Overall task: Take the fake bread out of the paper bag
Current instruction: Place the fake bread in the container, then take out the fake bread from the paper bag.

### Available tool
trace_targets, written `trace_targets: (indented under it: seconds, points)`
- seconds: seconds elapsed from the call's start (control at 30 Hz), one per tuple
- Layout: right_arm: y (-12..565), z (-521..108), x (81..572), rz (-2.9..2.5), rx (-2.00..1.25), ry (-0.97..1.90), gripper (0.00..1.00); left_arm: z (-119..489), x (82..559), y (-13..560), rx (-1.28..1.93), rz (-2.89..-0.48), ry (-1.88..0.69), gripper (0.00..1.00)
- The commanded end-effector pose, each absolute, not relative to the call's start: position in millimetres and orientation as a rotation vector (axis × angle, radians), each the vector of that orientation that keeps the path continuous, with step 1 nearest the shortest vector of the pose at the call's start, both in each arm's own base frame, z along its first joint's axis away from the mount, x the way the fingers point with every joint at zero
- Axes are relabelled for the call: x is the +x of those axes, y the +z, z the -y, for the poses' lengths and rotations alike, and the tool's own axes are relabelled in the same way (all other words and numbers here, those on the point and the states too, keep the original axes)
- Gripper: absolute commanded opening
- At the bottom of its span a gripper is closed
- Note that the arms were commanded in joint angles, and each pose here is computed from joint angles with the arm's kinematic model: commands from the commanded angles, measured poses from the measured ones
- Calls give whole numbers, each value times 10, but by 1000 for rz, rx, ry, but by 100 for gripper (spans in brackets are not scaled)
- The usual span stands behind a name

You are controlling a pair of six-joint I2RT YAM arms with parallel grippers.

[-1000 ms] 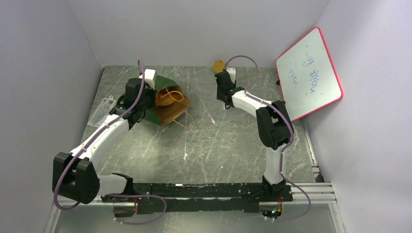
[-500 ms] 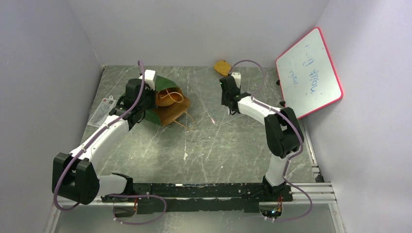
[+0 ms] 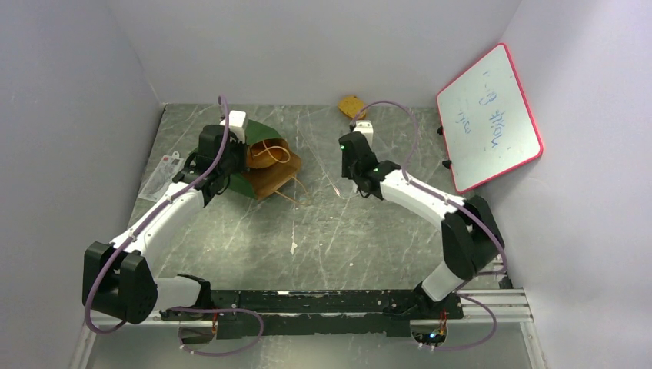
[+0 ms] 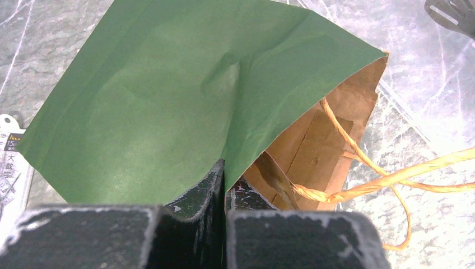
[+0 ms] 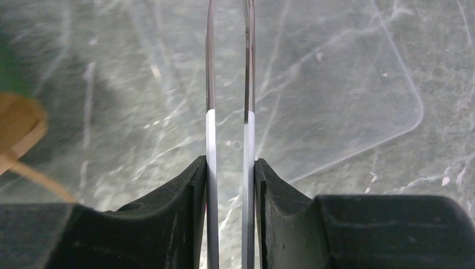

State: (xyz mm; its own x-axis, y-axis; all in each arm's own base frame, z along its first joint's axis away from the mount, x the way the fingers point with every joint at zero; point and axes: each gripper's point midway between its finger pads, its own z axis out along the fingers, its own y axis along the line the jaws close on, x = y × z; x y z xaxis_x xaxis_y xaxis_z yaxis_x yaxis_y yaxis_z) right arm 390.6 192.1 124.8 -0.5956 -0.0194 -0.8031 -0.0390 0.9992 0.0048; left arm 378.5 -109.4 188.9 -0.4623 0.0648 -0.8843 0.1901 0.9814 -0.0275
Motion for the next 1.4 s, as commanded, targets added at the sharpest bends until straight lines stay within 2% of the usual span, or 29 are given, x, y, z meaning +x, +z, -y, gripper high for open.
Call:
trace_targets:
  seconds: [0.0,0.37,0.67,1.07,1.37]
  points:
    - [1620,-2049,3658,-2138,-51,69,35,1130,3825,1968,184,-2006,-162,7]
    - [1970,-2433,2873,-2145,-173,282,34,1122,3820,1927,186,-2014,-156,7]
    - [2027,-2662,2469,-2186,-206,483,33,1130,3816,1910,188,-2015,-161,7]
    - [1947,-3001,2202,-2221,-270,640,33,1152,3820,1948,196,-2008,-173,7]
    - [1895,-3270,2336,-2190,-276,686,35,1181,3780,1969,214,-2001,-196,7]
